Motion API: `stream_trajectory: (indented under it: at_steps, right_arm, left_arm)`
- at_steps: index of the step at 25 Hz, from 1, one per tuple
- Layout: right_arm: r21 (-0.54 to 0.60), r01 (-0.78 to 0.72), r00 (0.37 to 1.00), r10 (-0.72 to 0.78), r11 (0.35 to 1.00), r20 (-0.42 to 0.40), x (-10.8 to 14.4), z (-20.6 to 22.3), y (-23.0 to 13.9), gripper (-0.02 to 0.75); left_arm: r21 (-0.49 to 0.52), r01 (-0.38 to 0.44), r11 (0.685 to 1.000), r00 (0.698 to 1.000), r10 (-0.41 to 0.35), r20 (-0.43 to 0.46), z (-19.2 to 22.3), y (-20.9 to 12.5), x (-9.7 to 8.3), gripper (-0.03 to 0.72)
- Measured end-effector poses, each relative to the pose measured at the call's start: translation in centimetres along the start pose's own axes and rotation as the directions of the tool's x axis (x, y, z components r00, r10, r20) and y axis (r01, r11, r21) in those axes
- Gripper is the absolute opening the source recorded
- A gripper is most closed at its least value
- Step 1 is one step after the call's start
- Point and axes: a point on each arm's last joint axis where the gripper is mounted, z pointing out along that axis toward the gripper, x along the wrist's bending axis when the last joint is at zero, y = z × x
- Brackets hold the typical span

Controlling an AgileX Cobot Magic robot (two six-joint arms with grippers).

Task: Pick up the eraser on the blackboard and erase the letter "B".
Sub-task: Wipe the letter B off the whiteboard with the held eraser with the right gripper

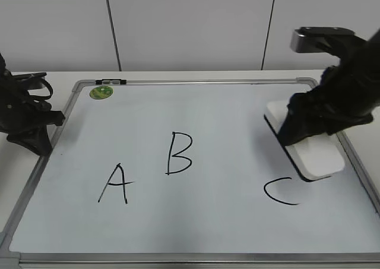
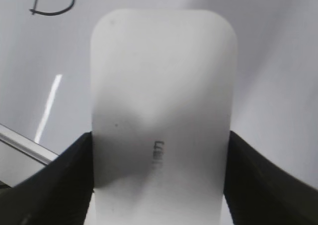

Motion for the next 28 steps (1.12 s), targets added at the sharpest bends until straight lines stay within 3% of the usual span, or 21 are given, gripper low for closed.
stream_trajectory:
  at_steps: [7, 12, 19, 28]
  right_arm:
    - [0.070, 0.116, 0.992, -0.112, 0.991, -0.063, 4.8, 3.1, 3.9, 0.552]
    - [0.095, 0.180, 0.983, -0.176, 0.979, -0.048, 6.7, 5.4, 7.1, 0.552]
    - [0.171, 0.187, 0.982, -0.182, 0.967, -0.046, 6.9, 10.1, 10.3, 0.552]
    - [0.177, 0.180, 0.982, -0.186, 0.968, 0.016, 6.3, 13.6, 12.2, 0.552]
  left_arm:
    - [-0.001, 0.010, 1.000, 1.000, -0.010, 0.011, 0.0, 0.0, -0.1, 0.010]
    - [-0.001, 0.013, 1.000, 1.000, -0.012, 0.015, 0.0, 0.0, -0.1, 0.010]
    - [0.000, 0.013, 1.000, 1.000, -0.013, 0.016, 0.0, 0.0, -0.1, 0.010]
    - [0.000, 0.014, 1.000, 1.000, -0.014, 0.017, 0.0, 0.0, -0.2, 0.010]
